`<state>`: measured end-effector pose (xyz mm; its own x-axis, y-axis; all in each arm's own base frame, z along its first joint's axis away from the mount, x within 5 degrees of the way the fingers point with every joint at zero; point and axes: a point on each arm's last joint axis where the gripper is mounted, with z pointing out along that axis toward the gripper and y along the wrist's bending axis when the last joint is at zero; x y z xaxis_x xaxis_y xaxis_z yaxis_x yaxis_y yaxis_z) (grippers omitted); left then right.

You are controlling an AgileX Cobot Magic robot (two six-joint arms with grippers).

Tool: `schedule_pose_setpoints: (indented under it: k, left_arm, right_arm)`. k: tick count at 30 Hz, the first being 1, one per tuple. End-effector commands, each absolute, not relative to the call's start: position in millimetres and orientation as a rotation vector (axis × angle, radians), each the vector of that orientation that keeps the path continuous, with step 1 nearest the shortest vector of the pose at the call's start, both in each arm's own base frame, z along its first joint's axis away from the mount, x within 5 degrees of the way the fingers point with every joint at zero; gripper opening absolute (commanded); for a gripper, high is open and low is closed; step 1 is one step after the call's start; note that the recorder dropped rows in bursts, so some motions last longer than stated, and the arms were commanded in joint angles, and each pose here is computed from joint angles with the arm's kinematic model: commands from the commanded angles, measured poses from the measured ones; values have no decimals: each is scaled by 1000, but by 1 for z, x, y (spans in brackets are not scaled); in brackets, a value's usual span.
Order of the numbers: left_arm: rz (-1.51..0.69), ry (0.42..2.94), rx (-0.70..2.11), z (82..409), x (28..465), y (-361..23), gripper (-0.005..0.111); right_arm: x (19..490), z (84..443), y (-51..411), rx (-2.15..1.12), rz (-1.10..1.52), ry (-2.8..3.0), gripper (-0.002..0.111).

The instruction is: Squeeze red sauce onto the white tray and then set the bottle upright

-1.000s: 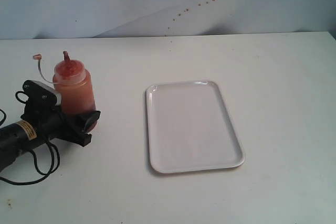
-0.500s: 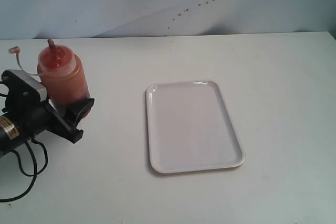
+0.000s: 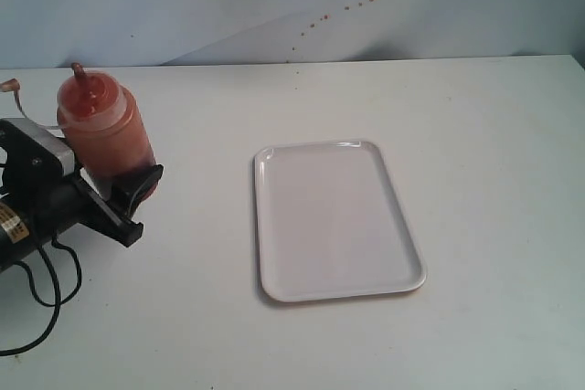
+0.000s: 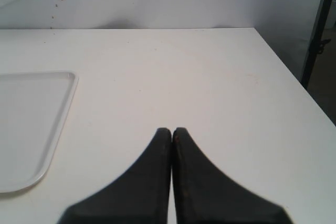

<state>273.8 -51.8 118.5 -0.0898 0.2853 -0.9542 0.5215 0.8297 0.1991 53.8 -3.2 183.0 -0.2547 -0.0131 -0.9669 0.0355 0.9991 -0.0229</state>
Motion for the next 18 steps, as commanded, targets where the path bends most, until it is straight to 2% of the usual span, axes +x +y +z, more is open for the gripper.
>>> schedule_pose_setpoints:
  k: [1,4,8,11,18]
  left_arm:
    - [-217,1617,619,127,274,-52,0]
    - [-193,1601,660,127,274,-53,0]
    - [1,1455,911,130,274,-58,0]
    - [111,1250,1064,144,288,-90,0]
    - [547,1047,1282,166,313,-150,0]
  right_arm:
    - [53,183,-3,27,-43,1823,0]
    - [53,183,-3,27,-43,1823,0]
    - [54,184,-4,11,-62,1808,0]
    - [56,197,-1,85,55,1655,0]
    - [53,229,-2,143,137,1296,0]
